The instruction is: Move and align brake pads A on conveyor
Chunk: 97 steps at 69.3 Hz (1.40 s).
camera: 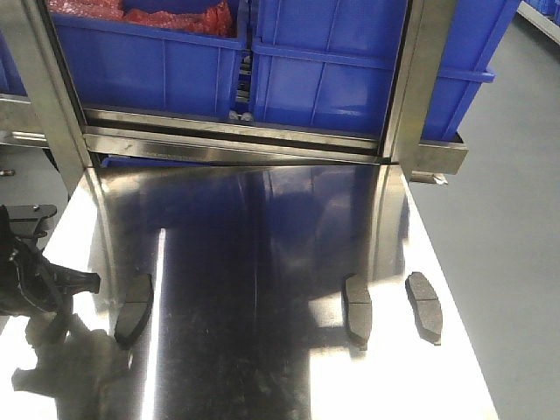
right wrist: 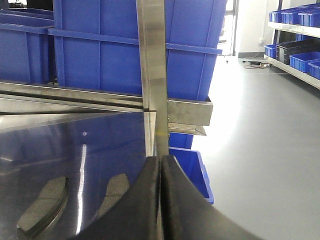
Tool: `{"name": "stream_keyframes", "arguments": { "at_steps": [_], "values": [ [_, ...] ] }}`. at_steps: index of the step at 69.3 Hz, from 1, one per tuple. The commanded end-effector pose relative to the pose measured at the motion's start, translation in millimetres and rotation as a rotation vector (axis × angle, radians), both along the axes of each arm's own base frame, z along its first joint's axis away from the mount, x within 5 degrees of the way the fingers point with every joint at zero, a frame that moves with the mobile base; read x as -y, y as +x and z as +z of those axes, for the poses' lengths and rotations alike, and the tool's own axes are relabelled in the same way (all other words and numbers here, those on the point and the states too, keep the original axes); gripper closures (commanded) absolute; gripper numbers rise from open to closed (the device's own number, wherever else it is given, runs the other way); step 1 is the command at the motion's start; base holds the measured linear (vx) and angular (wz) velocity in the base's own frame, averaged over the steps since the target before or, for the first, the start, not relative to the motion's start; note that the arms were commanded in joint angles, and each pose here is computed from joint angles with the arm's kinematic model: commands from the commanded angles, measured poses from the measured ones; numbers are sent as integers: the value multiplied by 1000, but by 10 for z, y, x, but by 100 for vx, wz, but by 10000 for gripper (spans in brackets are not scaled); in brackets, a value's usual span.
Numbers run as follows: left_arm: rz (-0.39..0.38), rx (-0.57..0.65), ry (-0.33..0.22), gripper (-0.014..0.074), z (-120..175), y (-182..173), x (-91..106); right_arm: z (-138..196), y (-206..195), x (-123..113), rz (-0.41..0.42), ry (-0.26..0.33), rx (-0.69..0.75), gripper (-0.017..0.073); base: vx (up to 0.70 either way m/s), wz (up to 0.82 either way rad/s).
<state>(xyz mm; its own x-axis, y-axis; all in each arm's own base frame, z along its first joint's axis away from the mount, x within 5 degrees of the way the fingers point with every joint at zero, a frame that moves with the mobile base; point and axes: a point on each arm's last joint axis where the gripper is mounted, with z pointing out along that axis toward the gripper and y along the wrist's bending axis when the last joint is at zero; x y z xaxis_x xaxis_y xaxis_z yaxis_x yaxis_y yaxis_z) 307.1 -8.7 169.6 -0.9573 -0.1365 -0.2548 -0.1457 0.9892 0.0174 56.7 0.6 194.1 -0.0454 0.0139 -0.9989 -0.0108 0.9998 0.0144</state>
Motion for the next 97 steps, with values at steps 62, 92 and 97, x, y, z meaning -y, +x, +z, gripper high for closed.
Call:
{"name": "stream_keyframes", "arguments": {
  "at_steps": [62, 92, 97],
  "values": [
    [-28, 419, -5, 486, 1229, -445, -15, 3, -2, 2, -3, -13, 69, 569, 0, 0],
    [-28, 536, -8, 486, 1420, -934, -42, 3, -2, 2, -3, -13, 69, 569, 0, 0],
    [-27, 542, -9, 486, 1434, -946, -42, 3, -2, 2, -3, -13, 69, 569, 0, 0]
  ]
}}
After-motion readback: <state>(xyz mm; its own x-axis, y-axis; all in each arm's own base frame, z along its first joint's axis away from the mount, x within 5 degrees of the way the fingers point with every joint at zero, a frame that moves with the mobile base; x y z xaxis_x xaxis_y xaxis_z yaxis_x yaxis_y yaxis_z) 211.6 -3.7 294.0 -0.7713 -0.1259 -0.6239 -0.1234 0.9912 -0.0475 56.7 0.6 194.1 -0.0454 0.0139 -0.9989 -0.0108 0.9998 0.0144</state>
